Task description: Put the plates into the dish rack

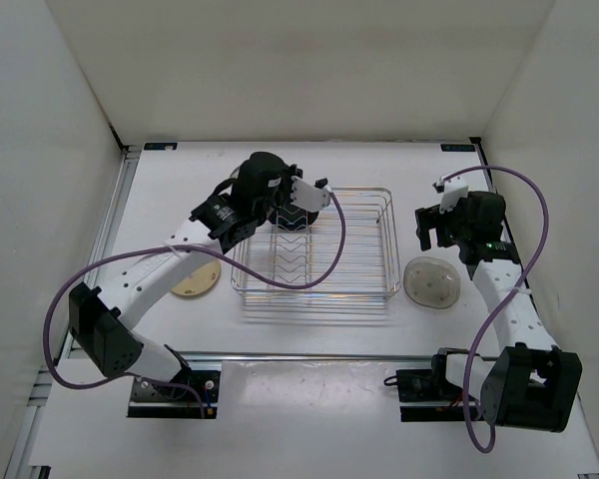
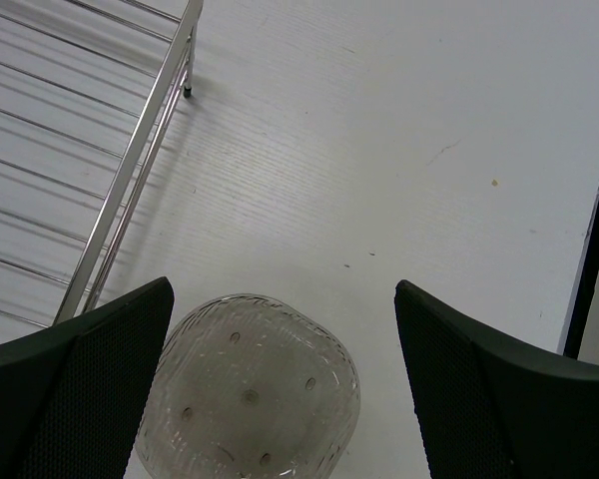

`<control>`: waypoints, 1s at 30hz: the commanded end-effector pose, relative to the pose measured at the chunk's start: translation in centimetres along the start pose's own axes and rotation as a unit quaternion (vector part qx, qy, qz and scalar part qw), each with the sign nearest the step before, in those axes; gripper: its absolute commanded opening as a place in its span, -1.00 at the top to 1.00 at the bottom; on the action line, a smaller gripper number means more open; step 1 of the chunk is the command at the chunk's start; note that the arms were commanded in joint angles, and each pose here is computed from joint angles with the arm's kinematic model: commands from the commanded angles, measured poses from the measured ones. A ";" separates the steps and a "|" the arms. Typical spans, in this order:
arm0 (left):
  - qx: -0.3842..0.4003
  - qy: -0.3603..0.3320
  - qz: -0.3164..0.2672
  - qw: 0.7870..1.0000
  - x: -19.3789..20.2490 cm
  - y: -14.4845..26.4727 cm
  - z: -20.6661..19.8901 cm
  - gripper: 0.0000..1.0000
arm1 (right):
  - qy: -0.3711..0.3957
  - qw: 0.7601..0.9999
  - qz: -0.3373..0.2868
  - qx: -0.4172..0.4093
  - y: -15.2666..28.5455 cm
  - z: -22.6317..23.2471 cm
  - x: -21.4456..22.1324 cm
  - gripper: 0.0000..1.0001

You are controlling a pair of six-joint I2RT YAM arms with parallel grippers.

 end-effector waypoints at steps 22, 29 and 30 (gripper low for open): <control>-0.009 -0.012 -0.062 0.998 -4.9 -2.8 -2.0 0.80 | 0.003 1.000 -0.019 -0.002 0.7 -0.1 -0.4 -0.88; 0.010 -0.022 -0.071 0.997 -5.9 -3.9 -3.5 0.80 | 0.005 1.000 -0.023 -0.001 0.7 -0.1 -0.6 -0.88; 0.006 -0.016 -0.081 0.997 -6.4 -3.8 -3.4 0.80 | 0.005 1.000 -0.023 -0.001 0.7 -0.1 -0.6 -0.88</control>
Point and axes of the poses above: each gripper's point midway between its finger pads, its own y axis back along the fingers, its own z axis along the line the jaws close on, x = y × z, the point moved 7 cm from there along y, back along the fingers, and after that the axes turned 14 degrees about -y, right-handed, at the moved point
